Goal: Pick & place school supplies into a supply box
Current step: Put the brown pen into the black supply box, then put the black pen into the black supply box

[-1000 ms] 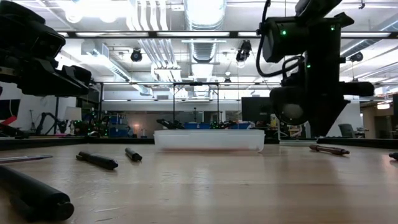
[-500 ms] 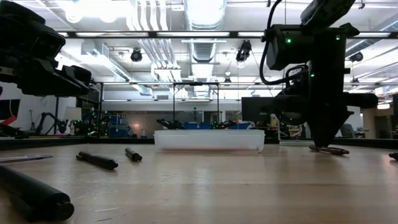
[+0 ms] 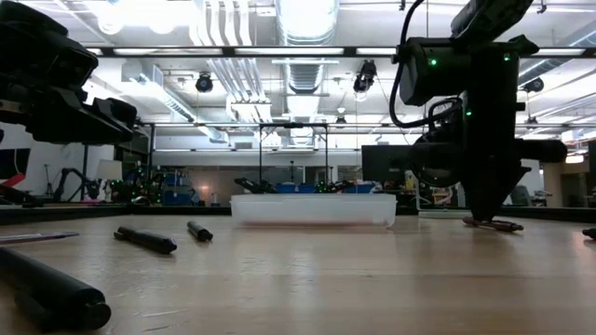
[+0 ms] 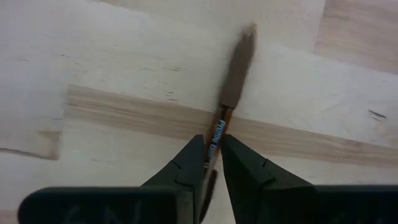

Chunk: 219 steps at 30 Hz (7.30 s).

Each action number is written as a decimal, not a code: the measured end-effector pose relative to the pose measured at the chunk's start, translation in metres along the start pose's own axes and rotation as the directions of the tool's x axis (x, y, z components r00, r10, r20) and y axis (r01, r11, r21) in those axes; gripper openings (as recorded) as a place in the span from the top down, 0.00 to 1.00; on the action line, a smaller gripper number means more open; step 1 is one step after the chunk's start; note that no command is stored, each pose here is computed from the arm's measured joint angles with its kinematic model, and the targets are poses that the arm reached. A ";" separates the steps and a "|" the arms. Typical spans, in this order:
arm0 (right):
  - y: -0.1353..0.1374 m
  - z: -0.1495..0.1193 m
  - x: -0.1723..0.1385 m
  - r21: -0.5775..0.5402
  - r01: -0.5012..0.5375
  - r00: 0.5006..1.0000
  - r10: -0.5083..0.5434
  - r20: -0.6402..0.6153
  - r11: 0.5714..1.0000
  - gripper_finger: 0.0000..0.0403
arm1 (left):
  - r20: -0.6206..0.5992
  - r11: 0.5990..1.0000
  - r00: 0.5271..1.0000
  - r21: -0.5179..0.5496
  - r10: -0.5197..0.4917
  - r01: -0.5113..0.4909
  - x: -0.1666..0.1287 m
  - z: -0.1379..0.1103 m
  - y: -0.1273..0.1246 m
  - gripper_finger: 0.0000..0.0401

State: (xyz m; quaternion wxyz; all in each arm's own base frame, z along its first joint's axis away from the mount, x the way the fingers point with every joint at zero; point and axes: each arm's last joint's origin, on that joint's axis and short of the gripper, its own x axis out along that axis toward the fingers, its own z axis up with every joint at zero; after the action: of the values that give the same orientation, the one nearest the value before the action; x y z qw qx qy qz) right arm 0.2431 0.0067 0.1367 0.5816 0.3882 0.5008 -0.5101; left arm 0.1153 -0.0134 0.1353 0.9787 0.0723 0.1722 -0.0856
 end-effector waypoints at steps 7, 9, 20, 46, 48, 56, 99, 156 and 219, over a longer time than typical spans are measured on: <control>0.003 -0.001 0.013 -0.005 0.050 0.998 -0.051 -0.047 0.999 0.88 | 0.000 1.000 1.000 0.000 0.000 0.000 0.000 0.000 0.000 0.87; 0.003 -0.001 0.013 -0.007 0.052 0.998 -0.052 -0.046 0.999 0.88 | 0.000 1.000 1.000 0.000 0.000 0.000 0.000 0.000 0.000 0.87; 0.002 -0.001 0.013 -0.106 0.046 0.998 -0.051 -0.048 0.993 0.91 | 0.000 1.000 1.000 0.000 0.000 0.000 0.000 0.000 0.000 0.87; 0.019 -0.026 -0.013 -0.363 0.084 0.959 0.023 0.282 0.928 0.97 | 0.000 1.000 1.000 0.000 0.000 0.000 0.000 0.000 0.000 0.87; 0.022 -0.027 -0.018 -0.406 0.102 0.941 0.045 0.336 0.908 0.97 | 0.000 1.000 1.000 0.000 0.000 0.000 0.000 0.000 0.000 0.87; 0.042 -0.024 -0.047 -0.535 0.218 0.827 0.136 0.546 0.816 0.97 | 0.000 1.000 1.000 0.000 0.000 0.000 0.000 0.000 0.000 0.87; 0.115 -0.023 -0.039 -0.721 0.589 0.599 0.402 0.693 0.365 0.97 | 0.000 1.000 1.000 0.000 0.000 0.000 0.000 0.000 0.000 0.87; 0.103 -0.041 -0.055 -0.842 0.269 0.728 0.474 0.496 0.468 0.81 | 0.000 1.000 1.000 0.000 0.000 0.000 0.000 0.000 0.000 0.87; 0.024 -0.128 -0.048 -0.018 0.010 0.945 -0.015 -0.326 1.000 0.86 | 0.000 1.000 1.000 0.000 0.000 0.000 0.000 0.000 0.000 0.87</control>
State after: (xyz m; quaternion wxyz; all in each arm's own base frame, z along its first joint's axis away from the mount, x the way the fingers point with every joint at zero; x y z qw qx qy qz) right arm 0.2436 0.1444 0.1571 0.4906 0.4593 0.5967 -0.4386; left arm 0.1153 -0.0134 0.1353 0.9787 0.0723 0.1723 -0.0855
